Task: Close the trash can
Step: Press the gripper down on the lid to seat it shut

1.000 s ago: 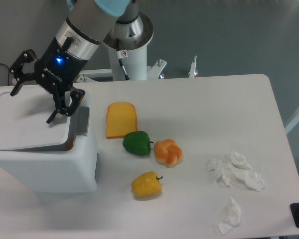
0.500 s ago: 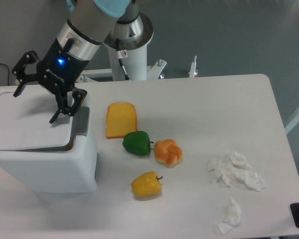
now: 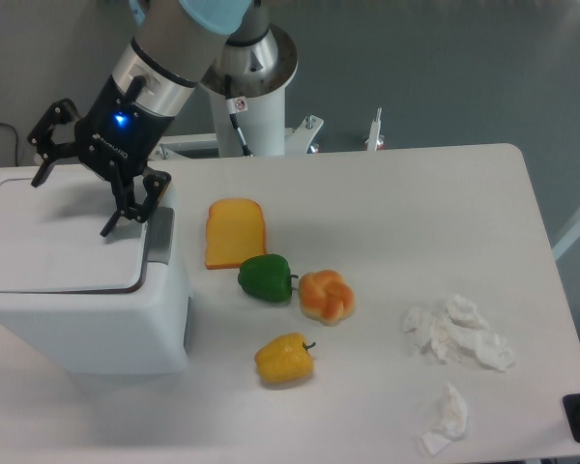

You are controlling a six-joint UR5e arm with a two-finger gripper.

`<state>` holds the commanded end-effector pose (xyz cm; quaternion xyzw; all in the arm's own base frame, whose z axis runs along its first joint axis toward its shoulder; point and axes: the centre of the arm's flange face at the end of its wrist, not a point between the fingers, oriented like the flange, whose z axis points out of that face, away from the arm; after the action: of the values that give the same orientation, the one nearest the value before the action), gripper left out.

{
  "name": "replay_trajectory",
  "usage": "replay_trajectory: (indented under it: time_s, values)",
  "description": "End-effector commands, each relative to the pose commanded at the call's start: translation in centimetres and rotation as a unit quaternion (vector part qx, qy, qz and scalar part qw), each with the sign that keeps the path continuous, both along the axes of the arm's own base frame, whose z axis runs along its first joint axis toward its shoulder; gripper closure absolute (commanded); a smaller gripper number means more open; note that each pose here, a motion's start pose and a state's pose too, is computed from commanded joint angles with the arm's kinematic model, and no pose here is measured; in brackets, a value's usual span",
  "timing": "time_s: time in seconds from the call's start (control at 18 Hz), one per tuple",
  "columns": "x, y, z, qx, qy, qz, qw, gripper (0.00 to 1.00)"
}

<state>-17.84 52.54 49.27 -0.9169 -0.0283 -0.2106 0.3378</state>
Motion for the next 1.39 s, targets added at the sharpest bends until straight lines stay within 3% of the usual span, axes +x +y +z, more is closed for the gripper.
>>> replay_trajectory:
  time_s: [1.39]
  values:
    - [0.05,-0.07,-0.81,-0.008,-0.007,0.003,0.9999,0.00]
